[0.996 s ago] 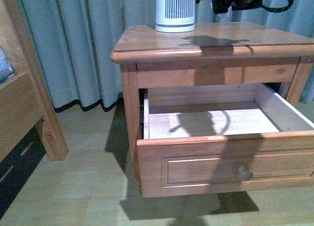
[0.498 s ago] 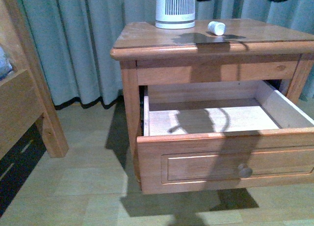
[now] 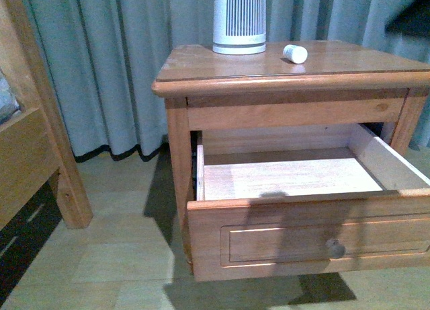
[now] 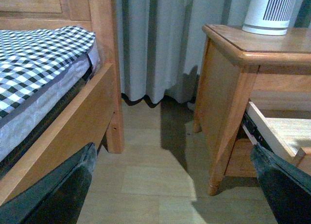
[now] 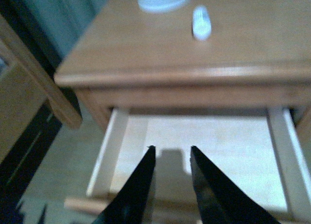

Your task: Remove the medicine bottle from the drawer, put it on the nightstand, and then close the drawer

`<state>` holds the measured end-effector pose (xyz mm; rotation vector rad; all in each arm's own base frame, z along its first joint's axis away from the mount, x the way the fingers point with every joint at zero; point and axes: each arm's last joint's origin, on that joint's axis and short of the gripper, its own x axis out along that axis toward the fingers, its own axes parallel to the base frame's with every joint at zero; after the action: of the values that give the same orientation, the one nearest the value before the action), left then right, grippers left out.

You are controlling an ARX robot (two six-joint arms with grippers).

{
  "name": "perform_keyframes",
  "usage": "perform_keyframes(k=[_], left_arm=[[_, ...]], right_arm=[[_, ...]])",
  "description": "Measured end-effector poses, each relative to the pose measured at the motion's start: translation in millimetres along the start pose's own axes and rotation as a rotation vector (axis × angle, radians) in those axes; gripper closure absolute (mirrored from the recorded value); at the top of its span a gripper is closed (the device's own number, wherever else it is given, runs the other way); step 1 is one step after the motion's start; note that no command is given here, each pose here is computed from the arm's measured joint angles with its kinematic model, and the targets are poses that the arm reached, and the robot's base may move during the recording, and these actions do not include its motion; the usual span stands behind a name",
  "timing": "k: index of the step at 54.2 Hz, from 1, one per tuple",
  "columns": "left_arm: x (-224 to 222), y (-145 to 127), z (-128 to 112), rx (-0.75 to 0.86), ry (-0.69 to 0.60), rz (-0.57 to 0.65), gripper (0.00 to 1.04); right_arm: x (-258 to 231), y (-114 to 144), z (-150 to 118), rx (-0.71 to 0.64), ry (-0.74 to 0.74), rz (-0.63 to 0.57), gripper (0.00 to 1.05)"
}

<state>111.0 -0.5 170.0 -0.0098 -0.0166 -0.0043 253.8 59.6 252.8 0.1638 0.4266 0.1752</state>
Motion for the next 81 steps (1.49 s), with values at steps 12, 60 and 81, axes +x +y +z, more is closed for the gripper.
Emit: perform_keyframes(k=[12,60,81], left_arm=[[0,0,0,0.000,0.000,0.000,0.07],[0,0,0,0.000,0.000,0.000,0.07],[0,0,0,0.000,0.000,0.000,0.07]], right_arm=[[6,-22,-111,-0.053,0.169,-0.098,1.02],[211,-87,-87,-0.358,0.069,-0.239,1.02],[247,-128,-49,-0.415,0.012,-0.277,1.02]])
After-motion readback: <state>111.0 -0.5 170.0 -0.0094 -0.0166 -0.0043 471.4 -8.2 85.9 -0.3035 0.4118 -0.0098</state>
